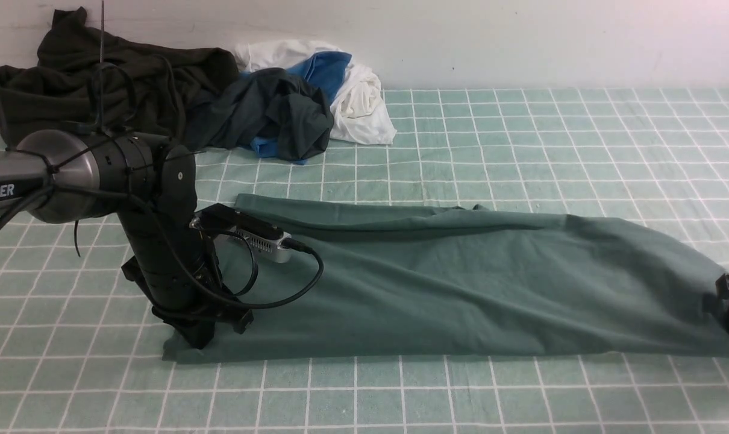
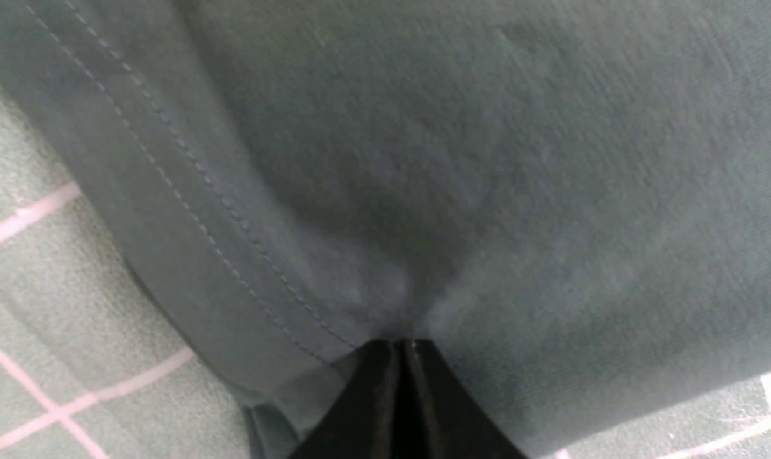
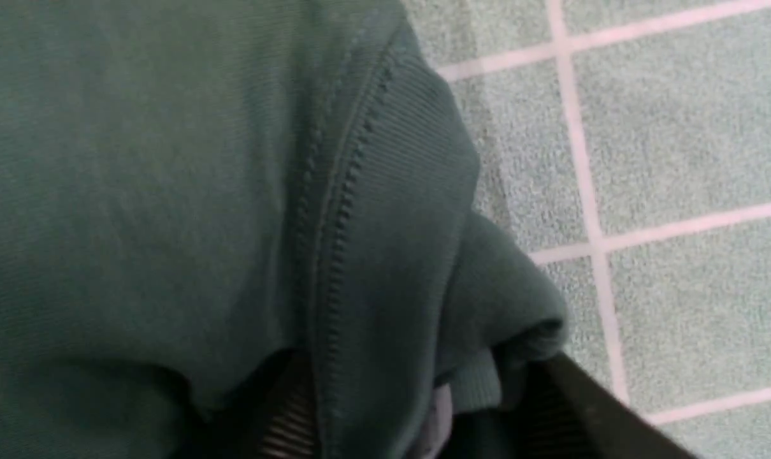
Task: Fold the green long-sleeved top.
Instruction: Use both arms simultaneously to clamp the lower edge of the clothing fabric, then use the right arm to drag the right edge of the fabric to the left and folds it over the left edge
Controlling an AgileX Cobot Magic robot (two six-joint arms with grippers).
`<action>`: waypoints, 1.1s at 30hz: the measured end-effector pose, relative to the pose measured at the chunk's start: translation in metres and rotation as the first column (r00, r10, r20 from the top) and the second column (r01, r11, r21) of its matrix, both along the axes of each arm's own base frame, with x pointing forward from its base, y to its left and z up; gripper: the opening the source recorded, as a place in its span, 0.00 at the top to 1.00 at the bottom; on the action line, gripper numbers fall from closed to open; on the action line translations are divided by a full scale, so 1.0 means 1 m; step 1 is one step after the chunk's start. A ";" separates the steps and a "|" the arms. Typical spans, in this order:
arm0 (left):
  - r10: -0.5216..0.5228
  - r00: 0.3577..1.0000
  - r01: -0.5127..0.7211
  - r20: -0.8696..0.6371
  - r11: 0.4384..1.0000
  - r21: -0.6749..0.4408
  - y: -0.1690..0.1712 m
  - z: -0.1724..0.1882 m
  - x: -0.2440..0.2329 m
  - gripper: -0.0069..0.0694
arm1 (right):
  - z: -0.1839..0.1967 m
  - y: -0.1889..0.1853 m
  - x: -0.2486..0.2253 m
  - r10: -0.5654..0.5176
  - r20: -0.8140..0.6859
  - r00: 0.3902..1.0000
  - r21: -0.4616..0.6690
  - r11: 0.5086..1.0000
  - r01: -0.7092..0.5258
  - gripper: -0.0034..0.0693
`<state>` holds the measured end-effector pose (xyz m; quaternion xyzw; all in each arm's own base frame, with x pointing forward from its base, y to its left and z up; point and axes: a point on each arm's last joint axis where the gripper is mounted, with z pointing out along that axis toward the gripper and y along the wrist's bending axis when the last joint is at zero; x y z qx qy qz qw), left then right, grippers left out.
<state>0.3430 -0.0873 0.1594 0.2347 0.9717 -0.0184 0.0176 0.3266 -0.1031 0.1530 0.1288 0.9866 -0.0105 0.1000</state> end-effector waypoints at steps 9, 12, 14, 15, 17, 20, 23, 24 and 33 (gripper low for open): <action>-0.001 1.000 0.001 0.026 1.000 -0.007 0.001 0.015 -0.003 0.91 | 0.080 -0.006 0.006 0.070 0.109 0.992 -0.114 0.992 -0.057 0.91; -0.002 0.997 0.003 0.078 1.000 -0.017 0.002 0.039 -0.007 0.91 | 0.119 -0.002 0.006 0.094 0.197 0.976 -0.169 0.984 -0.061 0.91; -0.001 0.985 0.007 0.170 0.999 -0.037 0.005 0.077 -0.016 0.91 | 0.173 0.022 0.004 0.159 0.323 0.933 -0.212 0.973 -0.093 0.91; -0.001 0.984 0.008 0.176 0.999 -0.038 0.005 0.080 -0.017 0.91 | 0.178 0.025 0.003 0.167 0.337 0.927 -0.215 0.972 -0.097 0.91; 0.003 0.962 0.014 0.273 0.998 -0.060 0.008 0.116 -0.032 0.91 | 0.214 0.067 0.001 0.276 0.426 0.861 -0.233 0.954 -0.191 0.91; 0.009 0.924 0.023 0.382 0.997 -0.079 0.014 0.153 -0.052 0.91 | 0.242 0.123 -0.001 0.421 0.509 0.751 -0.235 0.907 -0.350 0.91; 0.017 0.880 0.033 0.475 0.995 -0.097 0.021 0.189 -0.079 0.91 | 0.246 0.199 0.000 0.540 0.565 0.623 -0.208 0.824 -0.526 0.91; 0.020 0.866 0.036 0.499 0.994 -0.103 0.023 0.199 -0.089 0.91 | 0.241 0.221 0.002 0.569 0.582 0.581 -0.196 0.792 -0.578 0.91; 0.031 0.808 0.051 0.588 0.991 -0.123 0.038 0.243 -0.151 0.91 | 0.131 0.386 0.016 0.661 0.617 0.427 -0.085 0.596 -0.799 0.88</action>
